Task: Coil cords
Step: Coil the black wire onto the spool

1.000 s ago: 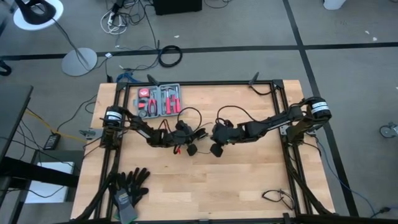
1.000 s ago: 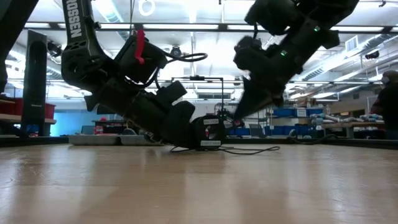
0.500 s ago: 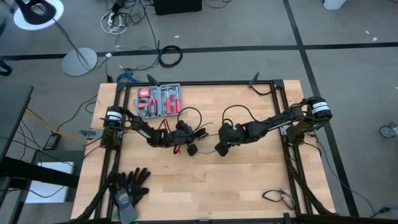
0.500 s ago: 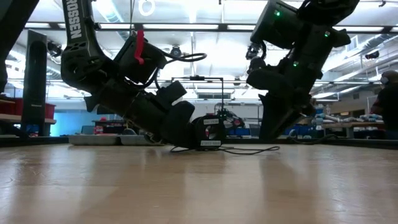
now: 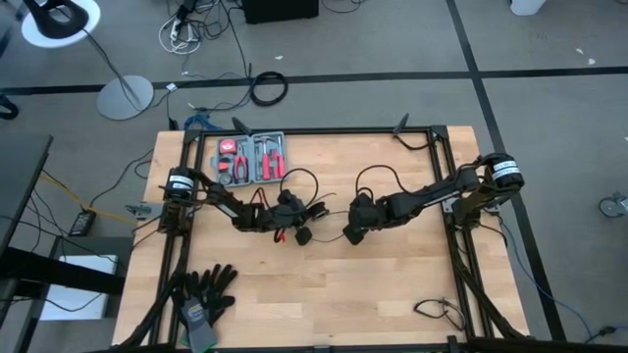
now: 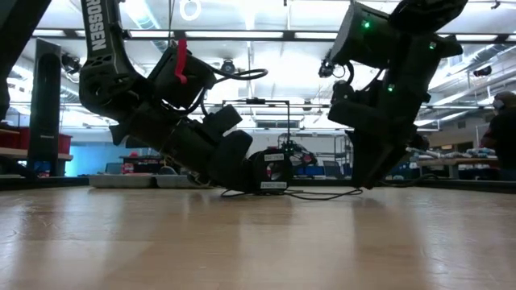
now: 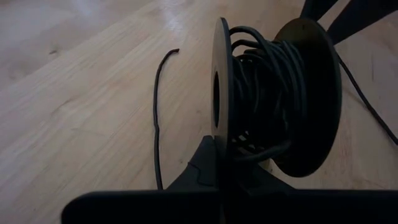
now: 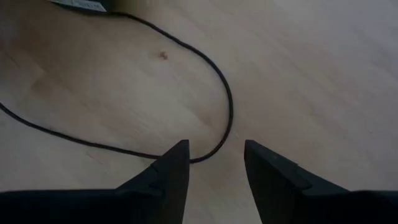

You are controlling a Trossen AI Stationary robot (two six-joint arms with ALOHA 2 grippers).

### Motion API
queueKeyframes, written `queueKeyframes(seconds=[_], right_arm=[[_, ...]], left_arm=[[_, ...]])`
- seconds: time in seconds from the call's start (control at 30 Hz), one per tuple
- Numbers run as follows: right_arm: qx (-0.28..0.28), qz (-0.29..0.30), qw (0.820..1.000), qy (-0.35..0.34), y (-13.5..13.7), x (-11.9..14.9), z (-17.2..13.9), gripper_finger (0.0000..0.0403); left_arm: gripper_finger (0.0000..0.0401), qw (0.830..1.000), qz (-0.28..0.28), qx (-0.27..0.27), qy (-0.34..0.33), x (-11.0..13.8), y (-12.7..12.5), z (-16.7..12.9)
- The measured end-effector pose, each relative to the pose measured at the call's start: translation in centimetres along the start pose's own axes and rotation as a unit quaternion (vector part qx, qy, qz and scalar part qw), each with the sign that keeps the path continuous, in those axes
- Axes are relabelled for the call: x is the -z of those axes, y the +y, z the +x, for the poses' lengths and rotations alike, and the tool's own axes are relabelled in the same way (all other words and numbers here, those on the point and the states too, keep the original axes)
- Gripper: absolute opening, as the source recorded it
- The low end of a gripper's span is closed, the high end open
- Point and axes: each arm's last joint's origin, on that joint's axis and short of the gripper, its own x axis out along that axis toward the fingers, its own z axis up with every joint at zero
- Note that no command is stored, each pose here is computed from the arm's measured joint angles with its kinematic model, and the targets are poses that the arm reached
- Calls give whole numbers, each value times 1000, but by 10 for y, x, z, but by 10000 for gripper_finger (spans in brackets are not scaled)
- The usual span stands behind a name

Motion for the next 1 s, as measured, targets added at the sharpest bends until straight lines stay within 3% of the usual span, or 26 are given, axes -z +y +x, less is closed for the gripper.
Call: queueKeyframes(seconds=[0.33, 0.67, 0.77, 0.87, 1.0], right_arm=[[-10, 8, 1000, -23, 5, 0, 1, 151], [17, 75, 997, -1, 4, 4, 21, 147], [17, 83, 996, 2, 4, 5, 21, 108], [17, 70, 997, 4, 3, 6, 21, 28], [11, 59, 998, 4, 5, 6, 21, 7]], left_arm=[[0, 1000, -3, -3, -2, 0, 0, 0], [0, 1000, -2, -4, -4, 0, 0, 0], [0, 1000, -2, -4, -5, 0, 0, 0], [0, 1000, -3, -4, -7, -1, 0, 0], [0, 1000, -2, -3, -9, -1, 0, 0]])
